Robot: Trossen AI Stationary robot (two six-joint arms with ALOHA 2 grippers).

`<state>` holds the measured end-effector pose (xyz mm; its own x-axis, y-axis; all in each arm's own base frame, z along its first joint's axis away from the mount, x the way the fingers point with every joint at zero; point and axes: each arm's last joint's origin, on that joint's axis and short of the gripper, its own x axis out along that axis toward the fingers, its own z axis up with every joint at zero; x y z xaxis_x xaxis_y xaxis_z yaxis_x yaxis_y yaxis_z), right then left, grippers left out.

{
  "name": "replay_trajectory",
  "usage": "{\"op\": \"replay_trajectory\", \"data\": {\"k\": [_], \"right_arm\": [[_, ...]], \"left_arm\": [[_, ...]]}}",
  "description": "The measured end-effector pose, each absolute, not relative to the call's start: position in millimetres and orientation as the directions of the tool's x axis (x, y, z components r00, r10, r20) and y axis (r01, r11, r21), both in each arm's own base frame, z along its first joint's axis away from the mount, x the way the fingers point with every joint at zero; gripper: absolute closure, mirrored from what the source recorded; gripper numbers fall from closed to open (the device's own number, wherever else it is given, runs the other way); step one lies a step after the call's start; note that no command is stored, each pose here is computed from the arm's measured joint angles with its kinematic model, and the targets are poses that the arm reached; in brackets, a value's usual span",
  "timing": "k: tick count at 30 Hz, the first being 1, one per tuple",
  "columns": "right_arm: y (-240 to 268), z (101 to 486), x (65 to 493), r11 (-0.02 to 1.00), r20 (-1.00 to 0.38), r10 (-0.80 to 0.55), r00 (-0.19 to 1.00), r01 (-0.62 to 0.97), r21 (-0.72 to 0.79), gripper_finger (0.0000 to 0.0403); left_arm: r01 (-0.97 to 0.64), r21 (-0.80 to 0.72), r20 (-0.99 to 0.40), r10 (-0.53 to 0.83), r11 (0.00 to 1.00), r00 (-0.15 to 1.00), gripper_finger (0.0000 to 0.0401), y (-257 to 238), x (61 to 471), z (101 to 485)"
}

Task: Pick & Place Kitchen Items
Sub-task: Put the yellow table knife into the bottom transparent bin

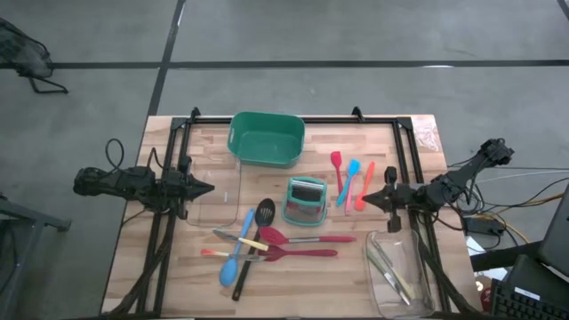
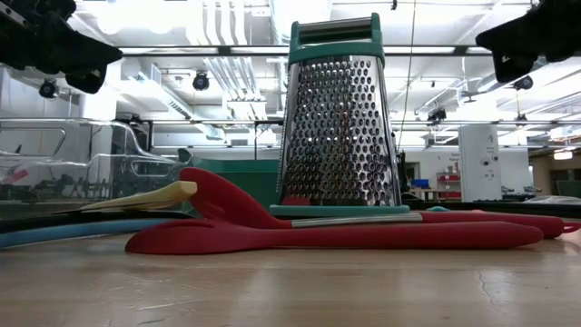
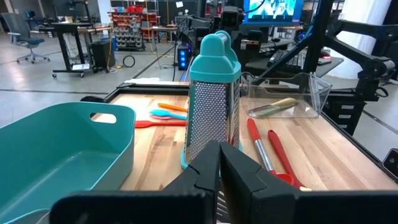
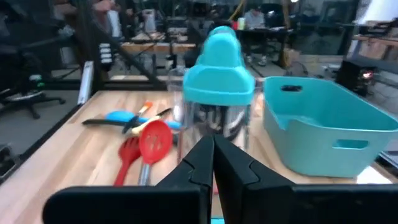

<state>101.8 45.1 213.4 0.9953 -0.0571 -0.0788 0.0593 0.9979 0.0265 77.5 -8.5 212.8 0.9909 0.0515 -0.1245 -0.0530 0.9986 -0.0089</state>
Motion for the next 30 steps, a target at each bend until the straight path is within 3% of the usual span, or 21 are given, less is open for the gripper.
{"op": "replay_trajectory", "data": {"k": [6, 17, 23, 30], "right_arm": [[45.1, 215.0, 94.7, 0.995, -0.014, 0.097, 0.995, -0.097, 0.039, 0.0394], [38.7, 190.3, 84.7, 0.988, 0.041, 0.101, 0.994, -0.105, 0.115, 0.0394], [35.5, 184.0, 83.6, 0.993, 0.068, 0.016, 0.998, -0.024, 0.116, 0.0394], [36.3, 177.6, 86.1, 0.996, 0.021, -0.008, 1.0, 0.006, 0.088, 0.0394]], "left_arm": [[-0.053, -0.009, -0.125, 0.052, 0.999, 0.991, 0.0382, -8.5, 77.5, 212.7], [-0.039, 0.1, -0.127, 0.052, 0.994, 0.991, 0.0382, -8.6, 77.7, 212.6], [-0.039, 0.118, -0.096, 0.051, 0.992, 0.994, 0.0382, -8.7, 78.1, 215.7], [-0.088, 0.014, -0.049, 0.089, 0.996, 0.995, 0.0382, -7.7, 78.8, 220.4]]}}
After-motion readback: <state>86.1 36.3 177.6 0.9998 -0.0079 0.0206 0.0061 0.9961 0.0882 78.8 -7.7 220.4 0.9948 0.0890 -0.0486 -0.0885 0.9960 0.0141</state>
